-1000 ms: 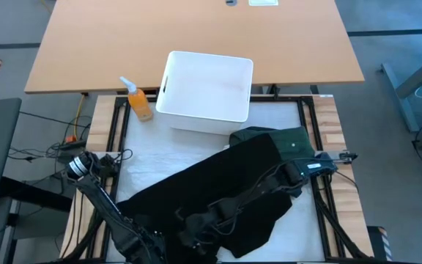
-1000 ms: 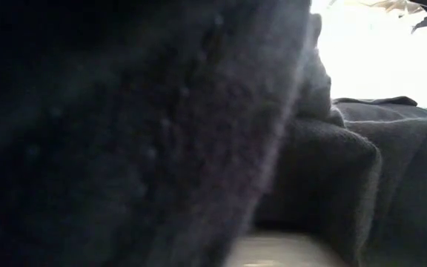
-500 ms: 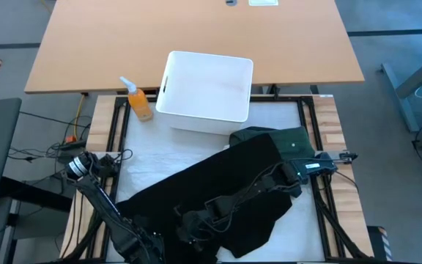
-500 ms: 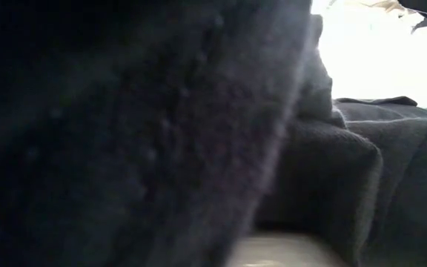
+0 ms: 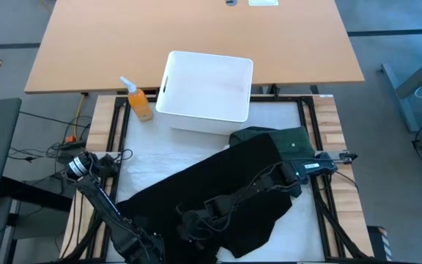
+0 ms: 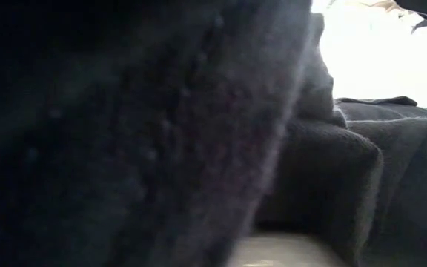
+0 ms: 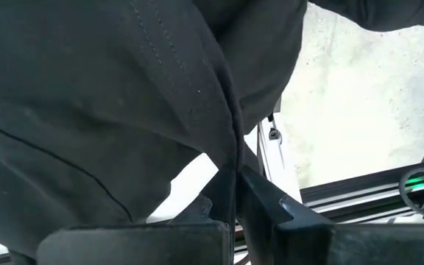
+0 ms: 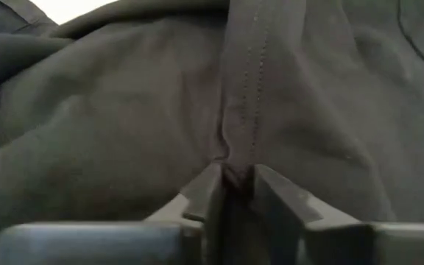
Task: Fold laundry
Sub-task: Fold the black shirt from the white laundry organizer
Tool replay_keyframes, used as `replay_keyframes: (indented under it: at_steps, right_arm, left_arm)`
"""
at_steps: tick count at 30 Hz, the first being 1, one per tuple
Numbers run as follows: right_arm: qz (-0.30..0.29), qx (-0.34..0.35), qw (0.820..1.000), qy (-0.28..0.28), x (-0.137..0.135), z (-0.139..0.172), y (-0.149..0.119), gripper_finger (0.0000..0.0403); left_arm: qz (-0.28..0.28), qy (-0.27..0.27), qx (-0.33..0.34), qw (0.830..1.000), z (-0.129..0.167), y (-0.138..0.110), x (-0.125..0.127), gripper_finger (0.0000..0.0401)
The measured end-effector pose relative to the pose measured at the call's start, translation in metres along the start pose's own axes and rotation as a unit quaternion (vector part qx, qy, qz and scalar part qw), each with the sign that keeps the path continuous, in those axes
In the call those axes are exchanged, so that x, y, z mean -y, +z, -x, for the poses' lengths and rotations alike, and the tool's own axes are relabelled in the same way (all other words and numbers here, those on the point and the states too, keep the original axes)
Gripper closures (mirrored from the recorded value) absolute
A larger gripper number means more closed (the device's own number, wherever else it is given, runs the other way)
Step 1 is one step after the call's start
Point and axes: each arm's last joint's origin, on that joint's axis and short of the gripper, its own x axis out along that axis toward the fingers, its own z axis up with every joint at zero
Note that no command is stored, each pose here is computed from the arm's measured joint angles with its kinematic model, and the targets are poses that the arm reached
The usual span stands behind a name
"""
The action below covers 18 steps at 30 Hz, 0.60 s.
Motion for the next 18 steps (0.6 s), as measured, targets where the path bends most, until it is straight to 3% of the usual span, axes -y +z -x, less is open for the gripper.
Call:
replay_keyframes:
  at_steps: [8, 18]
  right_arm:
    - [0.000, 0.001, 1.000, 0.000, 0.000, 0.000, 0.000, 0.0388]
    - [-0.024, -0.025, 0.999, 0.006, 0.003, 0.027, 0.020, 0.0356]
  left_arm:
    - [-0.002, 0.000, 0.001, 1.000, 0.000, 0.001, -0.001, 0.0401]
    - [-0.002, 0.000, 0.000, 1.000, 0.000, 0.001, -0.001, 0.0401]
